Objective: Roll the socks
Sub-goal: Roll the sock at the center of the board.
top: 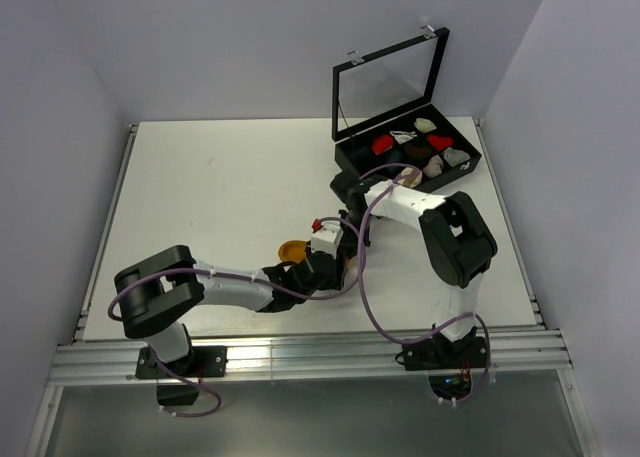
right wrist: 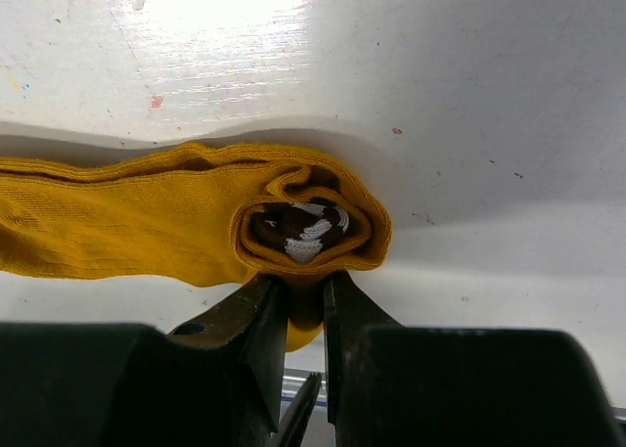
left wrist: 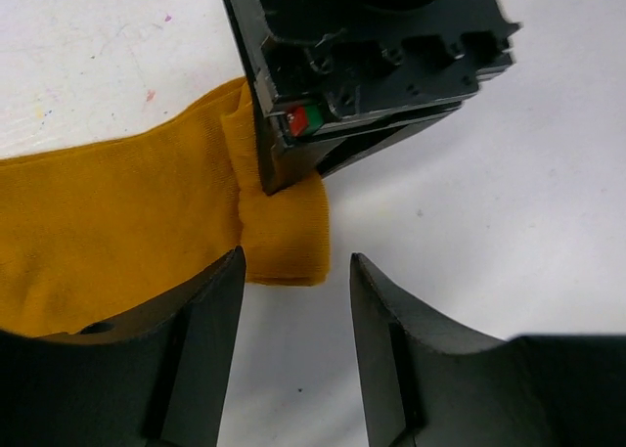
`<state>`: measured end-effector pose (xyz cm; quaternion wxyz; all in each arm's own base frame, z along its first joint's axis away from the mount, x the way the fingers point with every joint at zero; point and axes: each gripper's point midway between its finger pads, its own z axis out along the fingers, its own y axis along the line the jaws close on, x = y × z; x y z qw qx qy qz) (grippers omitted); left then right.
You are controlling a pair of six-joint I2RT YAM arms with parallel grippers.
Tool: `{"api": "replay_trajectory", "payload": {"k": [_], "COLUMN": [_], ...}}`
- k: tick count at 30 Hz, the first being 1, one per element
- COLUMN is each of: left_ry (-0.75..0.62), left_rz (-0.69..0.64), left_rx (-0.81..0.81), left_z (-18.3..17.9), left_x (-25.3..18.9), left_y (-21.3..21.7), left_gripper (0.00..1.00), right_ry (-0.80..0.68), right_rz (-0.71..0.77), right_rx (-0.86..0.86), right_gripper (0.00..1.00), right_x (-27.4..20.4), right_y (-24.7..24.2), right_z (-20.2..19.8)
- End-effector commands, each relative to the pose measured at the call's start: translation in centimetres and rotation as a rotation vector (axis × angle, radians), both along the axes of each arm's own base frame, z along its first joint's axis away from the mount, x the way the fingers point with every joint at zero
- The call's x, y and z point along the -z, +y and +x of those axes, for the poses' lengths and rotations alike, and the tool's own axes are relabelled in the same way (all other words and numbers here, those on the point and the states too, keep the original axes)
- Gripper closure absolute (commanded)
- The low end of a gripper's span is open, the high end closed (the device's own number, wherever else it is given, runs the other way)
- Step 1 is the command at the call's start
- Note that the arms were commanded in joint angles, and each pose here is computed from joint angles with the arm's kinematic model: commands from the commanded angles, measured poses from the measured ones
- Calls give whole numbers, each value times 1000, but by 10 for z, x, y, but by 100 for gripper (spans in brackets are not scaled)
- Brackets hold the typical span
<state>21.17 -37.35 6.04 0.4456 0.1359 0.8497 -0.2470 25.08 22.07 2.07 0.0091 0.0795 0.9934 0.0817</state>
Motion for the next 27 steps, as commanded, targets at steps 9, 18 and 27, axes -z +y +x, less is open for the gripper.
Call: {"api": "replay_trajectory", "payload": {"k": [9, 18, 27], "left_ry": [-48, 14, 233], "left_rz": [46, 64, -127], "left_rx": [-59, -128, -207], "left_z": [20, 19, 16], "left_x": [11, 25, 36], "left_y": [-17, -5, 35], "left_gripper": [48, 85, 100], "right_ry": [26, 9, -259], "right_rz": [-8, 66, 318], "right_rx": [11, 26, 106], "right_gripper": [72, 70, 44], "right_x": [17, 12, -39], "right_y": [1, 11, 25], "right_z": [-3, -4, 21]}}
